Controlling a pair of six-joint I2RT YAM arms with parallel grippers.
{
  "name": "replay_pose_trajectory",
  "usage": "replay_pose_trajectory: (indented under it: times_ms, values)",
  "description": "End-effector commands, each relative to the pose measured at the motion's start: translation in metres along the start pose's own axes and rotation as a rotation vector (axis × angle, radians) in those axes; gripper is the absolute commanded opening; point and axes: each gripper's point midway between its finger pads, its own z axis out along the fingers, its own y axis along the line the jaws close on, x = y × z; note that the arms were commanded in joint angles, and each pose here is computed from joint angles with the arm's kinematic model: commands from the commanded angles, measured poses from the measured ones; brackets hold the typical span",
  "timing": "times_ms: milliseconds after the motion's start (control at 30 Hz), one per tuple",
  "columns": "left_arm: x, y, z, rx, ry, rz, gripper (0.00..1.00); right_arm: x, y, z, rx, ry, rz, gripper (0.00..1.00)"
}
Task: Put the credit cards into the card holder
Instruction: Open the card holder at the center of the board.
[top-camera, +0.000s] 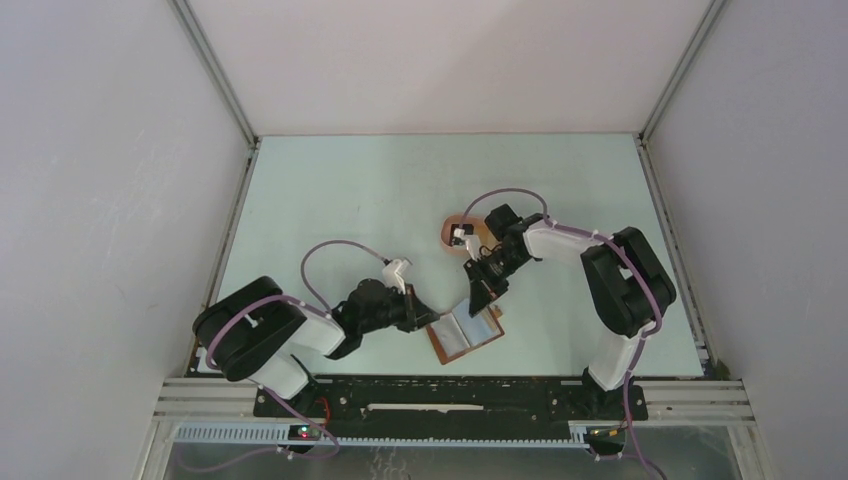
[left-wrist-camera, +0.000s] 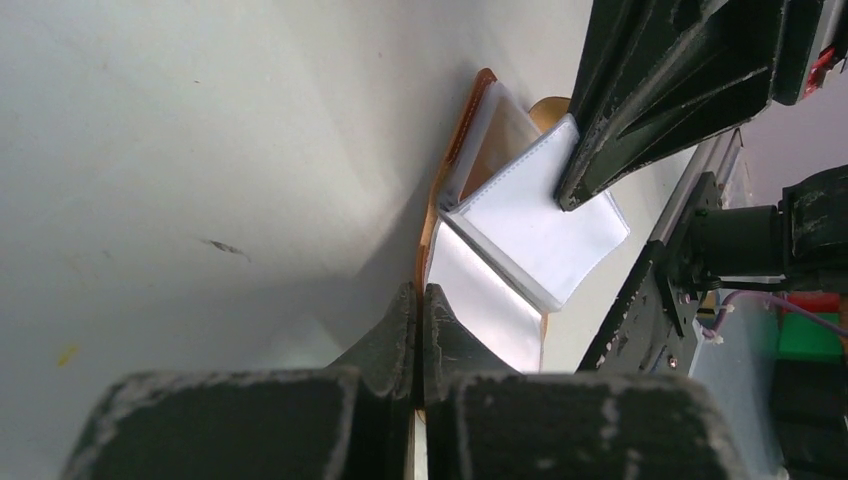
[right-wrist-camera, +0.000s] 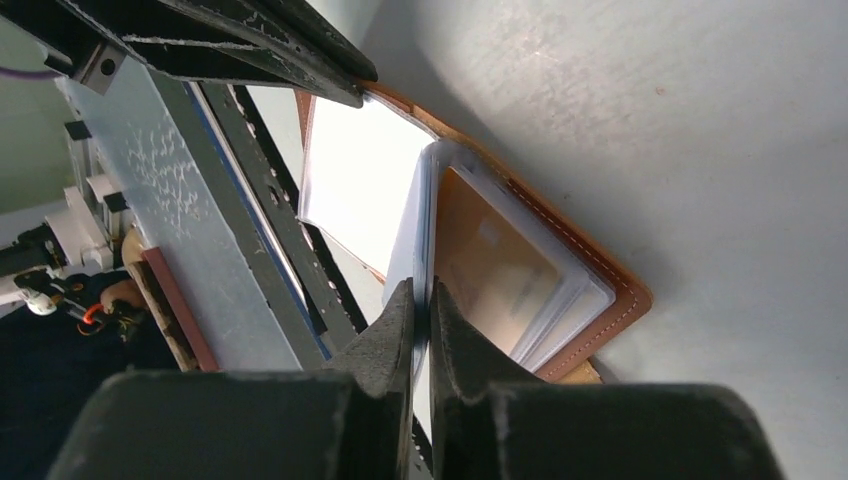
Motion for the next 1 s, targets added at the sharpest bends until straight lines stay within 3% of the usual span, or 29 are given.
replay_pose_trajectory:
  times_ms: [0, 100, 333, 533, 600, 733, 900, 967]
  values:
    - [-0.016, 0.002, -0.002, -0.016, -0.063, -0.009, 0.00, -0.028, 0.005, -0.017, 0.038, -0.091, -0.075, 0.08]
    - [-0.018, 0.009, -0.002, -0.061, -0.063, -0.021, 0.03, -0.030, 0.002, -0.015, 0.059, -0.083, -0.093, 0.11]
    - [-0.025, 0.026, -0.016, -0.216, -0.062, -0.026, 0.35, -0.030, -0.007, -0.019, 0.166, -0.066, -0.163, 0.44]
    - [-0.061, 0.013, -0.054, -0.282, -0.171, 0.040, 0.48, -0.040, 0.008, -0.037, 0.260, -0.114, -0.304, 0.57]
    - [-0.074, -0.003, -0.071, -0.256, -0.216, 0.056, 0.51, -0.043, 0.011, -0.042, 0.291, -0.132, -0.341, 0.57]
    - [-0.097, -0.061, -0.092, -0.018, -0.308, 0.045, 0.52, -0.044, 0.030, -0.043, 0.199, -0.170, -0.351, 0.53]
    - [-0.095, -0.098, -0.089, 0.161, -0.300, 0.005, 0.42, -0.029, 0.043, -0.012, -0.009, -0.088, -0.212, 0.22]
    - [-0.087, -0.104, -0.081, 0.184, -0.278, -0.001, 0.36, -0.026, 0.045, 0.001, -0.056, -0.059, -0.164, 0.15]
